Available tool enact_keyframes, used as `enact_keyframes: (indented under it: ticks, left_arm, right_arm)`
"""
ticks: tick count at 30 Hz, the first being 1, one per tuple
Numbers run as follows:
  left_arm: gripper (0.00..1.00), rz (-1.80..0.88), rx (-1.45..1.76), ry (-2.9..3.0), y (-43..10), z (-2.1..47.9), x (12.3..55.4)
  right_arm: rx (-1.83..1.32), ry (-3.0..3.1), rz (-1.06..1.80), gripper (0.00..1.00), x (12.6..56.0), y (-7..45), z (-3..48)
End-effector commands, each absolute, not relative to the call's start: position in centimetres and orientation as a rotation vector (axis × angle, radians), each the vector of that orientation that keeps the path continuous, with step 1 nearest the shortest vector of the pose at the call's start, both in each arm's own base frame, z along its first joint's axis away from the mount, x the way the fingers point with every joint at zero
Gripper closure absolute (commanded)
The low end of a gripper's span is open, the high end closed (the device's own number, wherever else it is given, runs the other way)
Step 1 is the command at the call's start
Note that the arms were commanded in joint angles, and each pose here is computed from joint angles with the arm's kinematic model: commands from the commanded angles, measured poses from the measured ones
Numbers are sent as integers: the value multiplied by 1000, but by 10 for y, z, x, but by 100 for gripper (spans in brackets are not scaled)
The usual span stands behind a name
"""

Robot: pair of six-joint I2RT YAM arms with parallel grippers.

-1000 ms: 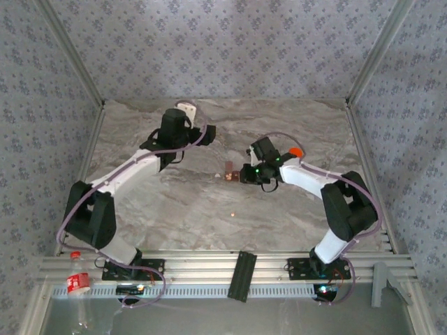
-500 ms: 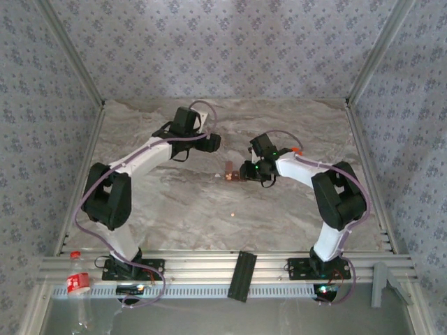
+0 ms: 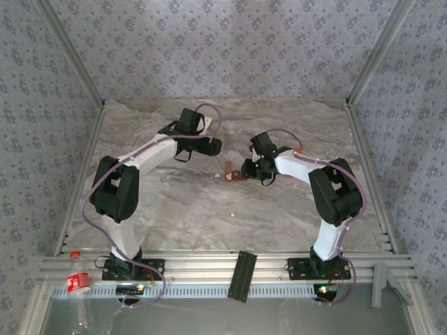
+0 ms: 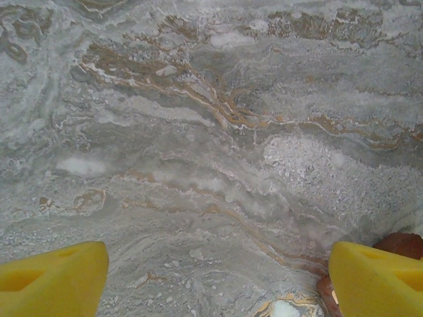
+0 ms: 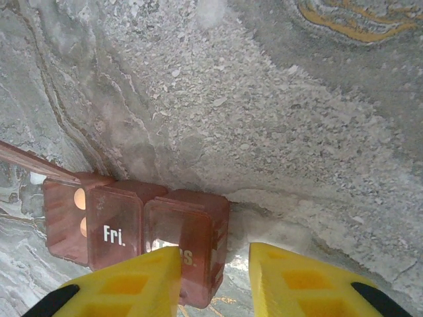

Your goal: Sort the pills into containers

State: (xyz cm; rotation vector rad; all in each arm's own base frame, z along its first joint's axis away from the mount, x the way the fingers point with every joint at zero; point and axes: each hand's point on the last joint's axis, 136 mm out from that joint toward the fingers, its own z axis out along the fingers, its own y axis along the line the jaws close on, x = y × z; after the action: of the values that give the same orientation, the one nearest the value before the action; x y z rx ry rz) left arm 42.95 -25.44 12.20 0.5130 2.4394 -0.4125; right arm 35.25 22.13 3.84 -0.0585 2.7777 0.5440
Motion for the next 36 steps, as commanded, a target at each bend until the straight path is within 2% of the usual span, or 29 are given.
enact_keyframes:
  ticks: [1,10,13,16,19,23,36]
  left_arm:
    - [17,-435,579,2459,-265,121,425]
    - [34,-403,647,2559,-278,96,421]
    - [43,-390,666,2589,-282,89,421]
    - [59,-399,683,2612,-287,83,419]
    - [79,-420,708,2630,-293,78,417]
    - [96,-434,739,2637,-301,73,414]
    - [99,-485,798,2652,-320,65,408]
  right_arm:
    - [-46,2816,499,67,353,215,24]
    - [-26,2833,494,68,350,213,18]
    - [-16,2839,492,69,350,212,16]
    - [-10,2844,486,69,348,211,14]
    - [-7,2847,485,69,348,211,13]
    - [-2,2853,483,69,347,210,12]
    - [17,2859,478,70,348,208,8]
